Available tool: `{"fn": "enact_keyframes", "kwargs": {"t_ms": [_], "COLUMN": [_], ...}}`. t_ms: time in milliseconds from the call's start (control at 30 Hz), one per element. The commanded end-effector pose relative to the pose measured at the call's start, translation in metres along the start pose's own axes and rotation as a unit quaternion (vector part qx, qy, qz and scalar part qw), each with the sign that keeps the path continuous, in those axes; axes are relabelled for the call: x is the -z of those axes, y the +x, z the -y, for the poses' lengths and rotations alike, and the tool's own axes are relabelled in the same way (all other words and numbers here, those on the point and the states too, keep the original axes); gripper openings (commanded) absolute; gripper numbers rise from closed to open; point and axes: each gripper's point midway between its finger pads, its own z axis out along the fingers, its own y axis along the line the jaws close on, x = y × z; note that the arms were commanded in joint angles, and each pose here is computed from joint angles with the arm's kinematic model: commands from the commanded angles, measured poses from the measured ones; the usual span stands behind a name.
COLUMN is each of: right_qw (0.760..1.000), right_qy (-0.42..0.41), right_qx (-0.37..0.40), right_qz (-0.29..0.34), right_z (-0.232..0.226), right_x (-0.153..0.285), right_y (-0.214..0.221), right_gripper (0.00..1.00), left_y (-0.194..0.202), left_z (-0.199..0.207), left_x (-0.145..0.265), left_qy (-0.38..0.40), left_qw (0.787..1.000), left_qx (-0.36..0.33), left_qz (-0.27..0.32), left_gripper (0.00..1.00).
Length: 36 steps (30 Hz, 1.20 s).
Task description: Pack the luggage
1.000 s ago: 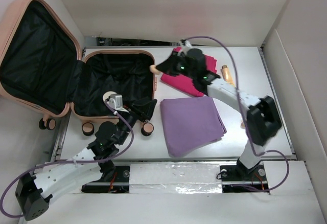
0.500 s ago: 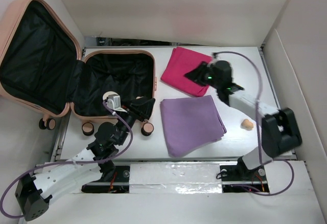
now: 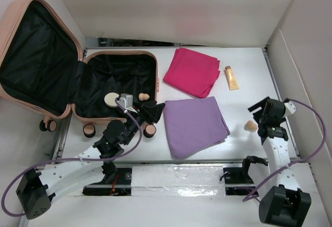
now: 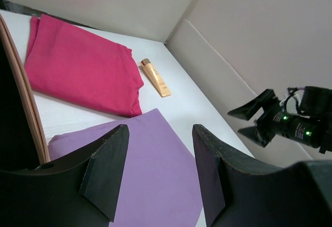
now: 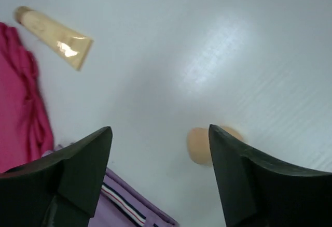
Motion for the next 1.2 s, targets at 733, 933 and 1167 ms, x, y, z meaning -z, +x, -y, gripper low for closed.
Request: {"fn": "enact_keyframes", "kwargs": {"t_ms": [733, 933, 1167], "right_qw": [0.988, 0.989, 0.932], "right_qy": [0.075, -0.04, -0.318], "right_qx": [0.024, 0.066, 0.072], "right_qz": [-0.133, -0.123, -0.161], "right_z": [0.04, -0.035, -0.222], "right_x": [-0.051, -0.015, 0.082], "right_y": [0.063, 0.053, 0.091], "right_gripper": [0.11, 0.11, 0.1], "left_y": [-0.042, -0.039, -0.05], "left_z": [0.024, 0.023, 0.015], "left_x": [0.005, 0.003, 0.013], "left_qy": [0.037, 0.036, 0.021], "left_qw": [0.998, 0.998, 0.996], "left_qx": [0.02, 0.021, 0.035], "left_qz": [0.056, 0.052, 0.081], "left_gripper": [0.5, 0.49, 0.47]}}
